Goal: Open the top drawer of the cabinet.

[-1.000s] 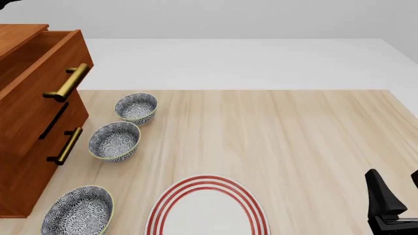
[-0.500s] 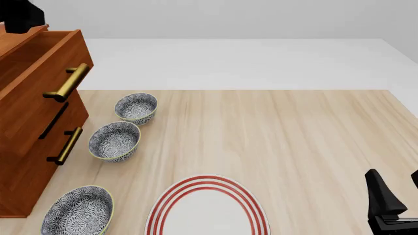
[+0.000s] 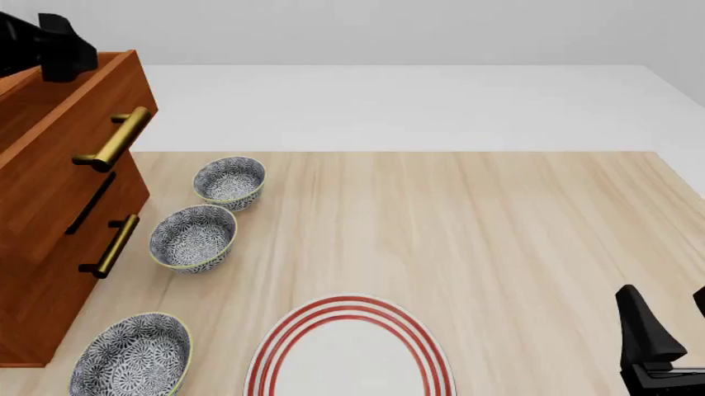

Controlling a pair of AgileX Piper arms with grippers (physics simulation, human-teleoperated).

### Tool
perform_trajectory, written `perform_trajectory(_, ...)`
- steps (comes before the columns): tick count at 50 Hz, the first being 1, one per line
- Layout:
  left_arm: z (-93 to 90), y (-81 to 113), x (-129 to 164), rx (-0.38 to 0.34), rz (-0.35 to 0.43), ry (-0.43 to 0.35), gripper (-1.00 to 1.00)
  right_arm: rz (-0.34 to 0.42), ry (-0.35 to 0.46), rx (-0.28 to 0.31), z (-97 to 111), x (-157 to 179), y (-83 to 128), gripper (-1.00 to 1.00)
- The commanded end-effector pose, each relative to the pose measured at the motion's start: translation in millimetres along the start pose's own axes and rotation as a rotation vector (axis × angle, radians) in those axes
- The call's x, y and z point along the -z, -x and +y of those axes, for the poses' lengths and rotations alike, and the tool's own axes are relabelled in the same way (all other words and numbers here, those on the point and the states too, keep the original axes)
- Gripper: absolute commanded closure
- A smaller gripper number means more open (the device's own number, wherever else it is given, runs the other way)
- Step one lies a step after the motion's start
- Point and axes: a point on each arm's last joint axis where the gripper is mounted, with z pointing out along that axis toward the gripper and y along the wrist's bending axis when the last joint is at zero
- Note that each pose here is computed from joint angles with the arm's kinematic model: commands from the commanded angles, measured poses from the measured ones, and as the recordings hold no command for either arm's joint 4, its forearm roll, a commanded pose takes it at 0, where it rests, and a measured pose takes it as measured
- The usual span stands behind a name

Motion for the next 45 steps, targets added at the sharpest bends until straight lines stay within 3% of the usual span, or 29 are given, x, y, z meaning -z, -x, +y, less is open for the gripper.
perform_trajectory(1, 3.2, -3.5, -9.5, 0.018, 0.010, 0.011, -1.00, 0.000, 0.000, 0.000, 0.0, 0.0, 0.0, -1.00)
perform_trajectory(45, 10.5, -20.3, -43.5, 0.020, 0.058, 0.033, -1.00, 0.000, 0.000, 0.000, 0.0, 0.0, 0.0, -1.00)
